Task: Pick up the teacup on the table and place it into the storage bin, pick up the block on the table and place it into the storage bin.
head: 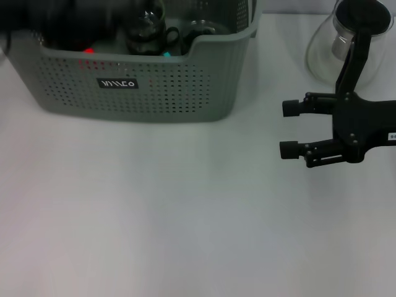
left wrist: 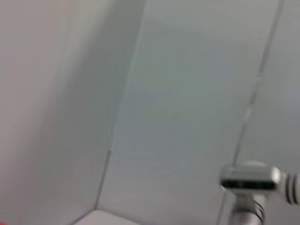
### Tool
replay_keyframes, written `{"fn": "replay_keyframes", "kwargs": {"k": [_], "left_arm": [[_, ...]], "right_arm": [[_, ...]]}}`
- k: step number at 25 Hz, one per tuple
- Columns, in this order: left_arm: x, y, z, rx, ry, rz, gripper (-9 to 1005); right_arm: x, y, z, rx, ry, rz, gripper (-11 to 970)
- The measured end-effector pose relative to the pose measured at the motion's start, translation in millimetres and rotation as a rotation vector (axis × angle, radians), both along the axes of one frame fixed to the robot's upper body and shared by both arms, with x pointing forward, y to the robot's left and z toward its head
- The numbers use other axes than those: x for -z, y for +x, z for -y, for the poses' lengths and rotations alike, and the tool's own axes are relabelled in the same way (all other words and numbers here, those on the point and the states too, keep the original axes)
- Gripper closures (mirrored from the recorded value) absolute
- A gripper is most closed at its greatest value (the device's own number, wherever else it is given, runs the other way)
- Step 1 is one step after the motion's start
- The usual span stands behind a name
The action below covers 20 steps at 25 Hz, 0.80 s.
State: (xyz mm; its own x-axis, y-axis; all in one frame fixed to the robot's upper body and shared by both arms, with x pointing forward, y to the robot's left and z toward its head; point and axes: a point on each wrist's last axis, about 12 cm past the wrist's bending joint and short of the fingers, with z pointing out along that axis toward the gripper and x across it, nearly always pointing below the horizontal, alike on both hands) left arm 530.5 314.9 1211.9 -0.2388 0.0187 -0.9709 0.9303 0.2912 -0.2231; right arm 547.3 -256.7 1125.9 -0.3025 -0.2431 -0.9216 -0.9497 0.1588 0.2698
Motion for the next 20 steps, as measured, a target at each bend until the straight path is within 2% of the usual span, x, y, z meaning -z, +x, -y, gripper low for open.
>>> {"fn": "replay_keyframes", "kwargs": {"k": [5, 7, 11, 12, 13, 20], "left_arm": [[46.4, -26.6, -3, -0.015, 0.002, -0.015, 44], [71.3, -35.3, -7, -0.052, 0.023, -0.054, 44], [98.2, -41.4, -13, -0.118, 0.100, -0.101, 44], [98.2, -41.4, -13, -0.118, 0.100, -0.101, 44], [111.8, -43.0, -15, -0.134, 0.149, -0.123, 44], [128.2, -46.0, -9, -0.096, 0.220, -0.147, 44]], "right_arm": [[10.3, -5.4, -12, -0.029, 0.039, 0.085, 17], [15.5, -5.8, -19, -0.038, 0.045, 0.106, 17], [28.0, -5.6, -35, -0.046, 0.044, 0.138, 17], [31.1, -5.5, -39, -0.049, 0.043, 0.141, 17], [34.1, -4.9, -42, -0.048, 0.039, 0.146, 17], [52.1, -1.7, -56, -0.046, -0.041, 0.135, 17]]}}
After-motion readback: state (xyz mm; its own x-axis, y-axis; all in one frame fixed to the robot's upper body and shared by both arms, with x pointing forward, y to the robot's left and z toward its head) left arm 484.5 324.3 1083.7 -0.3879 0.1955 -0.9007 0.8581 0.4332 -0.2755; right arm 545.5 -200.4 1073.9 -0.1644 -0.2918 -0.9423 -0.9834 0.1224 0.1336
